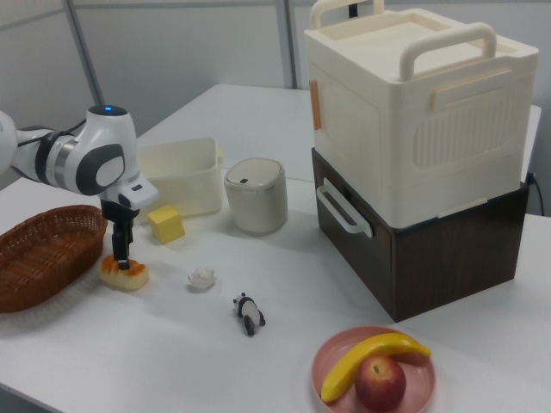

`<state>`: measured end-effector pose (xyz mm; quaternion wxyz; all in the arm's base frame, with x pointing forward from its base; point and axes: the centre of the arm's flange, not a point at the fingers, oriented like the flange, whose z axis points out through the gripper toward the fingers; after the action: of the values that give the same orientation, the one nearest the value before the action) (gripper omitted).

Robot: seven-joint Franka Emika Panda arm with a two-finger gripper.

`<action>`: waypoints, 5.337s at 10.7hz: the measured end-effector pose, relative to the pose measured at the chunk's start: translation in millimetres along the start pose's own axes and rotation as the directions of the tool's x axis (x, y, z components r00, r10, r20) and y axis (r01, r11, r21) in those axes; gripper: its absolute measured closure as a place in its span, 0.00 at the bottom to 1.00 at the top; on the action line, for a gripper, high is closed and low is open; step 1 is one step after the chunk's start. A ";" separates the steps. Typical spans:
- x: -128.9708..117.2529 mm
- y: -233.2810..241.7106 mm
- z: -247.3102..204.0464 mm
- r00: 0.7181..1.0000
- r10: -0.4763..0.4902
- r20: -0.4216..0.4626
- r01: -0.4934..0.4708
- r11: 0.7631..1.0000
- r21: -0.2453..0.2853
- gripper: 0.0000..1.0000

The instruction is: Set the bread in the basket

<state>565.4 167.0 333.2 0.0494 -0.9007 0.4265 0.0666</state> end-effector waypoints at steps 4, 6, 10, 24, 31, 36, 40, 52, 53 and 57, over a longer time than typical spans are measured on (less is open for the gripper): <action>-9.0 -3.9 7.5 1.000 -0.023 0.004 0.023 1.000 -0.011 0.05; -11.6 -0.9 14.3 0.997 -0.081 0.011 0.081 0.996 -0.025 0.18; -10.4 4.7 20.9 0.973 -0.231 0.024 0.232 0.972 -0.035 0.71; 19.1 21.4 -40.7 0.968 -0.229 0.100 0.237 0.969 -0.073 0.00; 24.4 19.6 36.4 0.966 -0.240 0.099 0.252 0.958 -0.134 0.08; 17.2 11.1 -30.2 0.943 -0.330 0.034 0.331 0.942 -0.047 0.69; -50.4 -22.9 -94.6 0.921 -0.389 -0.036 0.390 0.920 0.030 0.67; -99.4 -59.4 -88.2 0.902 -0.429 -0.056 0.430 0.903 0.005 0.00; -70.8 -49.4 -97.1 0.889 -0.456 -0.048 0.455 0.890 -0.023 0.00; 59.8 15.9 -158.7 0.834 -0.549 -0.049 0.547 0.835 -0.057 0.00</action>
<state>602.9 88.3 479.5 0.0344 -0.9875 0.1507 0.0301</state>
